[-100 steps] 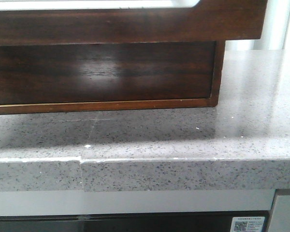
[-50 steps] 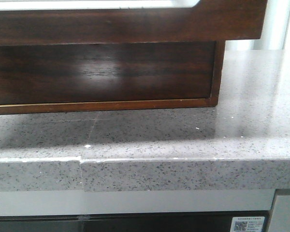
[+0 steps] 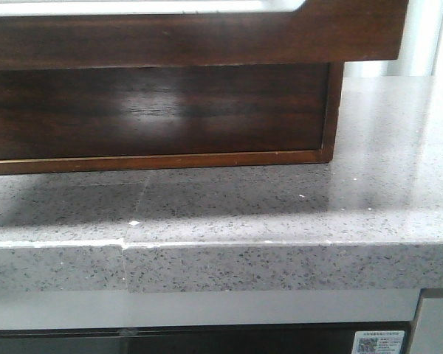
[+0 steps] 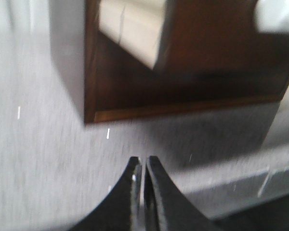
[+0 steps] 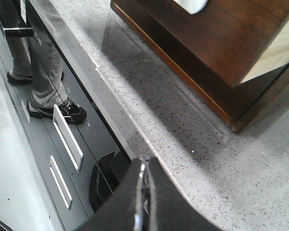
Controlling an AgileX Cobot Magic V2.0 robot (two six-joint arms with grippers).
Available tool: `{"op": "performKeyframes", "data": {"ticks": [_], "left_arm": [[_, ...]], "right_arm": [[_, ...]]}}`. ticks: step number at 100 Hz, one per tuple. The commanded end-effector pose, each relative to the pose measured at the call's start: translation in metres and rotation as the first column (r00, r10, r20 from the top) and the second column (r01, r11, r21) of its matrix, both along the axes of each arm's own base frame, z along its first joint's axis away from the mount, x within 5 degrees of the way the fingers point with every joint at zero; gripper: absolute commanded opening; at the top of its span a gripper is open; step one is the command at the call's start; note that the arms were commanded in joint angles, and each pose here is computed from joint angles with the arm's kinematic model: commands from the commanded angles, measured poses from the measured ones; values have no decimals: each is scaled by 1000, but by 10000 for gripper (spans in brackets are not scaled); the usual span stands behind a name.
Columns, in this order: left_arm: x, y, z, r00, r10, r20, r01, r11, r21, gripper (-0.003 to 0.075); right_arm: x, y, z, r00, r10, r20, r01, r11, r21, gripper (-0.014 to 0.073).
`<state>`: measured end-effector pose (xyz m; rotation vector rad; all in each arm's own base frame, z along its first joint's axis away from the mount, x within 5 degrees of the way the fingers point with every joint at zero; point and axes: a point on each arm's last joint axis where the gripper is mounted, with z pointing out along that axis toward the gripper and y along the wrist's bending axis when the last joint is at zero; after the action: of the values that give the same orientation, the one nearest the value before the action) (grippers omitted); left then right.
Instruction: Put scissors in drawer with both arms
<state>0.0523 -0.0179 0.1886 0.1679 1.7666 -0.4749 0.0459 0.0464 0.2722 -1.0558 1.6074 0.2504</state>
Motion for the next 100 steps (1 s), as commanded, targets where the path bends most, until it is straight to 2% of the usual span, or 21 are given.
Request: {"op": "performKeyframes", "data": {"ticks": [1,4,16,29,41,57,72,88,100], "left_arm": [[-3,-3,-9,993,-22,-118,4,988,-156,-22],[-4,-4,-9,991,-29,-130,5,983,-182,-22],[-4,-5,-7,993,-33,-113,12,983,-184,-22],[-4,-4,-7,998,-24,-60,18,996,-91,-22],[-3,-4,-5,1000,7,-21,-8,999,-50,-22],[0,2,1,986,129,111,-137,988,73,-22],[2,12,11,933,281,227,-303,951,69,-22],[3,16,10,909,357,217,-377,924,61,-22],[3,18,6,903,398,164,-408,912,33,-22]], "right_arm": [[2,1,13,999,-14,52,11,998,59,-41],[2,1,13,999,-14,52,11,998,59,-41],[2,1,13,999,-13,50,10,998,58,-41],[2,1,13,999,-13,50,10,998,58,-41],[2,1,13,999,-13,50,10,998,58,-41],[2,1,13,999,-13,50,10,998,58,-41],[2,1,13,999,-13,50,10,998,58,-41],[2,1,13,999,-13,50,10,998,58,-41],[2,1,13,999,-13,50,10,998,58,-41]]}}
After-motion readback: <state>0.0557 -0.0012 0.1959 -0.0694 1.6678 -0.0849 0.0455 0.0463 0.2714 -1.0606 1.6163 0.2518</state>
